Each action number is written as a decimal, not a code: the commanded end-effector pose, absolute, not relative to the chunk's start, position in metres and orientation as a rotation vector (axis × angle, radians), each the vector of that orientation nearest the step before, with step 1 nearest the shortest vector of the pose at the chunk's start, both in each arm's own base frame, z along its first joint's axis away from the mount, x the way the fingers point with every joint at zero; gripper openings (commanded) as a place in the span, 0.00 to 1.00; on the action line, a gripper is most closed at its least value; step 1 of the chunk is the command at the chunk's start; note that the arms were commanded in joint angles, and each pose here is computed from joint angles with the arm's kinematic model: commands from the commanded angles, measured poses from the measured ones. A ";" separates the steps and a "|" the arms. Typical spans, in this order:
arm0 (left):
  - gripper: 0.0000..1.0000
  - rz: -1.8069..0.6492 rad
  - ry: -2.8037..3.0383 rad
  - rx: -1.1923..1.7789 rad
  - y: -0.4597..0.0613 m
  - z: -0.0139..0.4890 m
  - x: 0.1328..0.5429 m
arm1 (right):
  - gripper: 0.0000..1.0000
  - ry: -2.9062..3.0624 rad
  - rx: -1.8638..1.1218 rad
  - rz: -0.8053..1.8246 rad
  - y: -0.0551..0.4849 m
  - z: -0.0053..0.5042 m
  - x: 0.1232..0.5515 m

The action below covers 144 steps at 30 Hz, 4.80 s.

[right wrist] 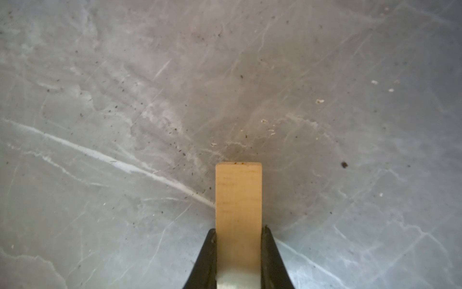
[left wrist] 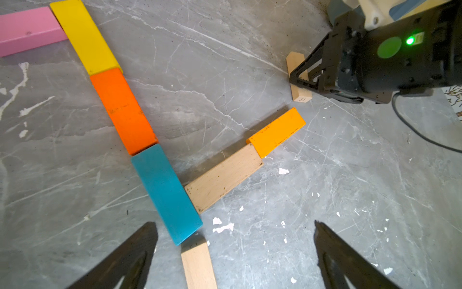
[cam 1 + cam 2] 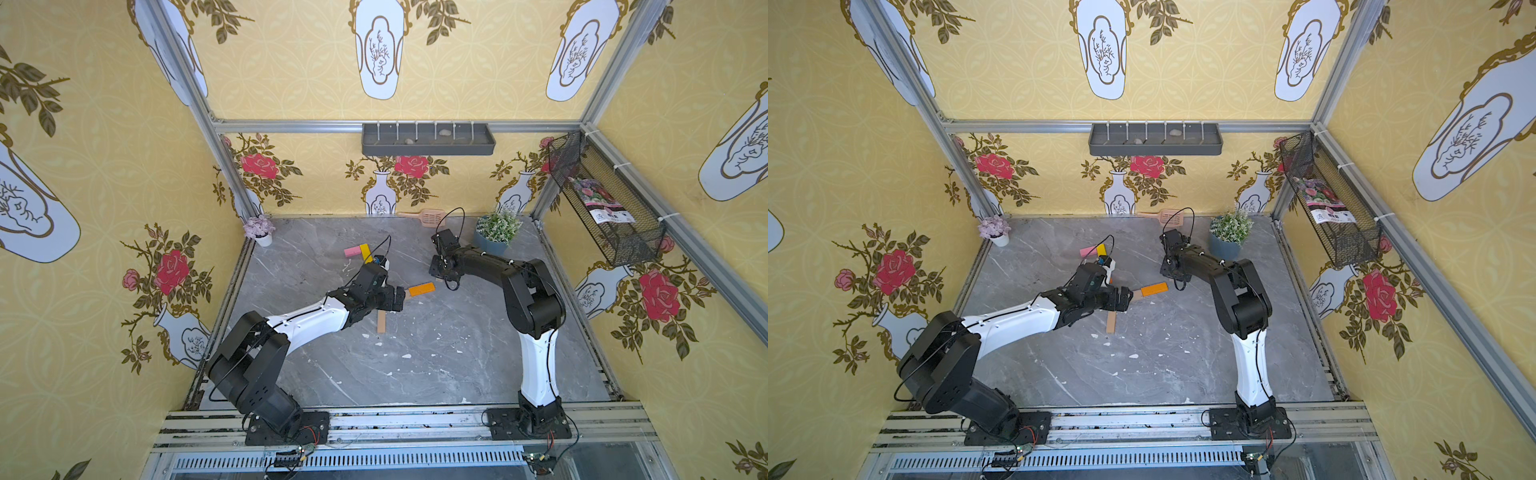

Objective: Assemble a giraffe with building blocks
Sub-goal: Pick up the building block from the center of the board, then assemble the building block at the center of the board, then reset both arms

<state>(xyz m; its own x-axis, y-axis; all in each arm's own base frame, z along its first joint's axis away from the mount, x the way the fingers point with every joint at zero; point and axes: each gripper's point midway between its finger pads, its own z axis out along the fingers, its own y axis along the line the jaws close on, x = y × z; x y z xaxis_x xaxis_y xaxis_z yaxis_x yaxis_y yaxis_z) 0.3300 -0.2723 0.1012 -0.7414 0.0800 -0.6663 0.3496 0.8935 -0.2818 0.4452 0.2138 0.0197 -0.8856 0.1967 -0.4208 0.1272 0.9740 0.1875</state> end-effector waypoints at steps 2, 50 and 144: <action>0.99 -0.501 2.374 0.323 -0.271 0.100 0.331 | 0.11 2.754 0.078 0.117 0.183 0.010 0.424; 0.99 -0.442 2.354 0.335 -0.262 0.106 0.331 | 0.11 2.759 -0.693 0.119 0.229 0.005 0.310; 0.99 0.402 1.744 -0.026 0.001 0.178 0.332 | 0.97 1.832 0.208 -0.078 -0.029 0.091 0.346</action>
